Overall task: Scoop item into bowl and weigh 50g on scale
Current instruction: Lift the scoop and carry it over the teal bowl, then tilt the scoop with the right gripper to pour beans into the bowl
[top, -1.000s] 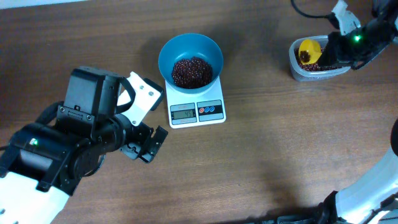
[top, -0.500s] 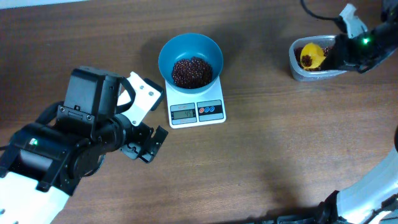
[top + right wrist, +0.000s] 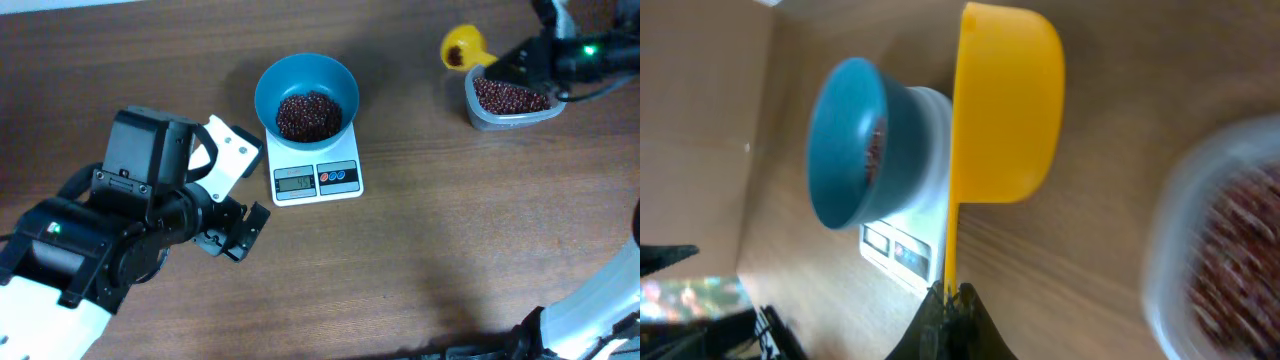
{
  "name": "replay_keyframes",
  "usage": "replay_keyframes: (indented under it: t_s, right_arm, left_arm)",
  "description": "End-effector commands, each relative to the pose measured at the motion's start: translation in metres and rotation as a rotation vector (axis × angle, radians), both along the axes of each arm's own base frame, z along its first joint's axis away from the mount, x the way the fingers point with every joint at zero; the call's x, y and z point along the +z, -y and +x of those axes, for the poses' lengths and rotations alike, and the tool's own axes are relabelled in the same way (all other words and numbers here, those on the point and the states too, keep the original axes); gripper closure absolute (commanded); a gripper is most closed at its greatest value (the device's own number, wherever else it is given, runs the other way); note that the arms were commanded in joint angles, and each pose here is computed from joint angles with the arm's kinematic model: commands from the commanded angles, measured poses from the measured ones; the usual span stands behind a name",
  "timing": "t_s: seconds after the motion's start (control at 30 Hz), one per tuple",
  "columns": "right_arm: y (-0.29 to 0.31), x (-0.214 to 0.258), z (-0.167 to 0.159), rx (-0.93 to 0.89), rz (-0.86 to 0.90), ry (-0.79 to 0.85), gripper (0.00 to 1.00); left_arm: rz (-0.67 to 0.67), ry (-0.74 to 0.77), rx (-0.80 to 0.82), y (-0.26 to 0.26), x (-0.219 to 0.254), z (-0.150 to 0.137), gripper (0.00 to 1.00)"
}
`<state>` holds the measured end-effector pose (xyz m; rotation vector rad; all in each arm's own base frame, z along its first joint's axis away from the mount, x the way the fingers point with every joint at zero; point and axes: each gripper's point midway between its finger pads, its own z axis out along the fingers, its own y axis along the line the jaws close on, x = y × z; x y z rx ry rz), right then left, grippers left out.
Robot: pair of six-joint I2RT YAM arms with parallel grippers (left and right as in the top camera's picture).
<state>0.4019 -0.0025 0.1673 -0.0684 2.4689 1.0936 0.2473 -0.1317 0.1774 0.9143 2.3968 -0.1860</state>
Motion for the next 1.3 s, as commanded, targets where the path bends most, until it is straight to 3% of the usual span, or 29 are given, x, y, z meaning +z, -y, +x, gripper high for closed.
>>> replay_keyframes:
  t_s: [0.0,0.23,0.6,0.67,0.77,0.9,1.0,1.27]
  right_arm:
    - [-0.054,0.014,0.019,0.059,0.089,0.034,0.96]
    - [-0.165,0.034,0.033,0.363,0.039,0.345,0.96]
    - [-0.171,0.036,0.015,0.398,0.055,0.304,0.96]
    - [-0.169,0.039,-0.001,0.48,0.008,0.367,0.96]
    - [-0.156,0.019,0.0,0.504,-0.141,0.37,0.96]
    - [-0.175,0.018,-0.007,0.58,-0.157,0.416,0.96]
    - [-0.169,-0.002,-0.001,0.61,-0.353,0.42,0.96]
    - [-0.18,0.023,0.002,0.641,-0.46,0.561,0.96]
  left_arm:
    - [0.001,-0.005,-0.015,0.0,-0.002,-0.001,0.02]
    - [0.001,-0.005,-0.015,0.0,-0.002,-0.001,0.02]
    - [0.001,-0.005,-0.015,0.0,-0.002,-0.001,0.02]
    - [0.001,-0.005,-0.015,0.0,-0.002,-0.001,0.01]
    - [0.001,-0.005,-0.015,0.001,-0.002,-0.001,0.02]
    - [0.001,-0.005,-0.015,0.0,-0.002,-0.001,0.02]
    - [0.001,-0.005,-0.015,0.0,-0.002,-0.001,0.02]
    - [0.001,-0.005,-0.015,0.0,-0.002,-0.001,0.02]
